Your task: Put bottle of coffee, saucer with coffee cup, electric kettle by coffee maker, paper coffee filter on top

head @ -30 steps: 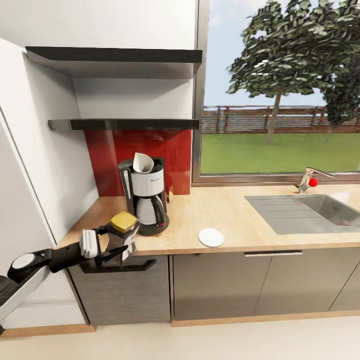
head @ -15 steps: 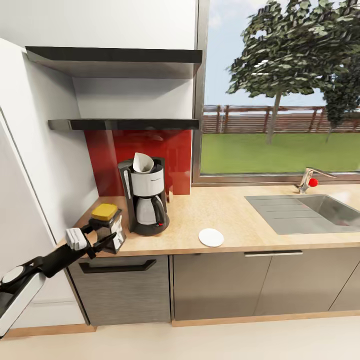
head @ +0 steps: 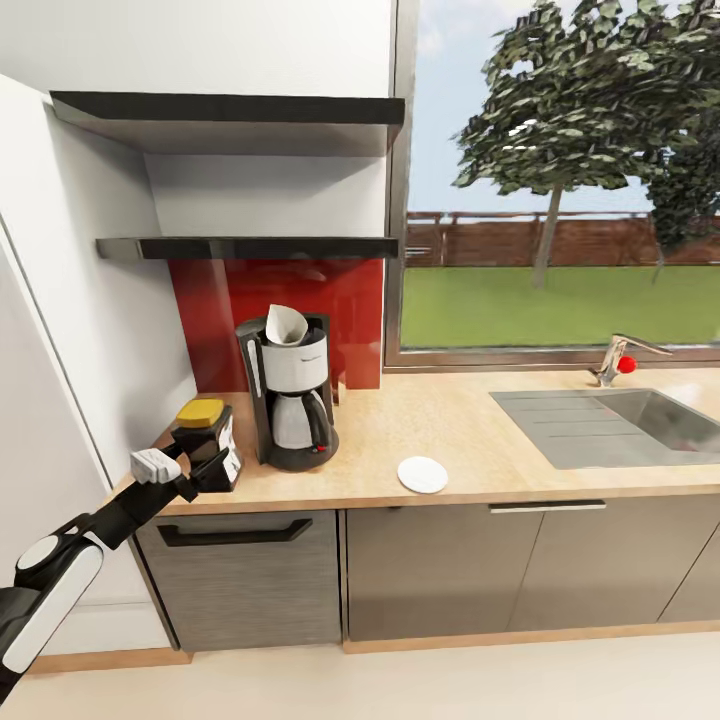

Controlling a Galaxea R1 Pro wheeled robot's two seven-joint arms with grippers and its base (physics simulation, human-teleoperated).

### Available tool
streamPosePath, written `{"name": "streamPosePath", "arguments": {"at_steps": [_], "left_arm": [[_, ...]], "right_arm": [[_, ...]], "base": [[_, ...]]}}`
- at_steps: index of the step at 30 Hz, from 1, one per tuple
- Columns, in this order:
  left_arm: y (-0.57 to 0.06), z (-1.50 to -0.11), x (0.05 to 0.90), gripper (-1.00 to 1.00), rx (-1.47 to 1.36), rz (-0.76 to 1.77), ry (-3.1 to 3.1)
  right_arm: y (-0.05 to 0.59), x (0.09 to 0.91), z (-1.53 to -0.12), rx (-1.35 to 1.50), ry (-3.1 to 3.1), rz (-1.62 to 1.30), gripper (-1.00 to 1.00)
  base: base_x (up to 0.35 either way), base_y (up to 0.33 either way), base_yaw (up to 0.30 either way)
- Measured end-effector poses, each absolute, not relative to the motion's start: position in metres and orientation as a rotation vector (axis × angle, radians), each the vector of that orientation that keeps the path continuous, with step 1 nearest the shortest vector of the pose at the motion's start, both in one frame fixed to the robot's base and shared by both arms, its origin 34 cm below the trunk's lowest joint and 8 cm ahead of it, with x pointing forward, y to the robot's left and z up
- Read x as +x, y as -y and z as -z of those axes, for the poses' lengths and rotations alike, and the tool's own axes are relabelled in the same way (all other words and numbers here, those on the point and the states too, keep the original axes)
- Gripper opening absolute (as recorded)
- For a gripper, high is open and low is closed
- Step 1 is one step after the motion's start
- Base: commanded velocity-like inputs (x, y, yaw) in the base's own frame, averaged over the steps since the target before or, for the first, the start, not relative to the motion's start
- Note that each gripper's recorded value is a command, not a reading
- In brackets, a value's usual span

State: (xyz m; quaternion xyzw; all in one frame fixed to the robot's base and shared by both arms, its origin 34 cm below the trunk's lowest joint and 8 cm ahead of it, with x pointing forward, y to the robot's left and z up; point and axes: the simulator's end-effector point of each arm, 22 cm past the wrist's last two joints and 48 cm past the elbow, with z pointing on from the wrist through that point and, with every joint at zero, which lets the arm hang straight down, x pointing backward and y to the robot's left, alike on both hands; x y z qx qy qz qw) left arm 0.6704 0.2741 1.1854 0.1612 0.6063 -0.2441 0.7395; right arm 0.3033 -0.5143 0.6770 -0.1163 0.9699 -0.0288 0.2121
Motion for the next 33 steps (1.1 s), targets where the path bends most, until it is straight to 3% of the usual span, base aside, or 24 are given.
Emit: {"name": "streamPosePath", "arguments": {"at_steps": [22, 33], "left_arm": [[-0.273, -1.165, 0.676, -1.0, 0.359, 0.538, -1.326], [-0.274, -1.153, 0.678, -1.0, 0.359, 0.537, -1.326]], "right_arm": [[0.498, 0.329, -0.662, -0.379, -2.584, 0.047, 1.0], [0.406, 0.421, -0.679, -0.423, -2.388, -0.227, 1.0]], "base": [[0.0, 0.0, 0.0], [0.0, 0.0, 0.0]]}}
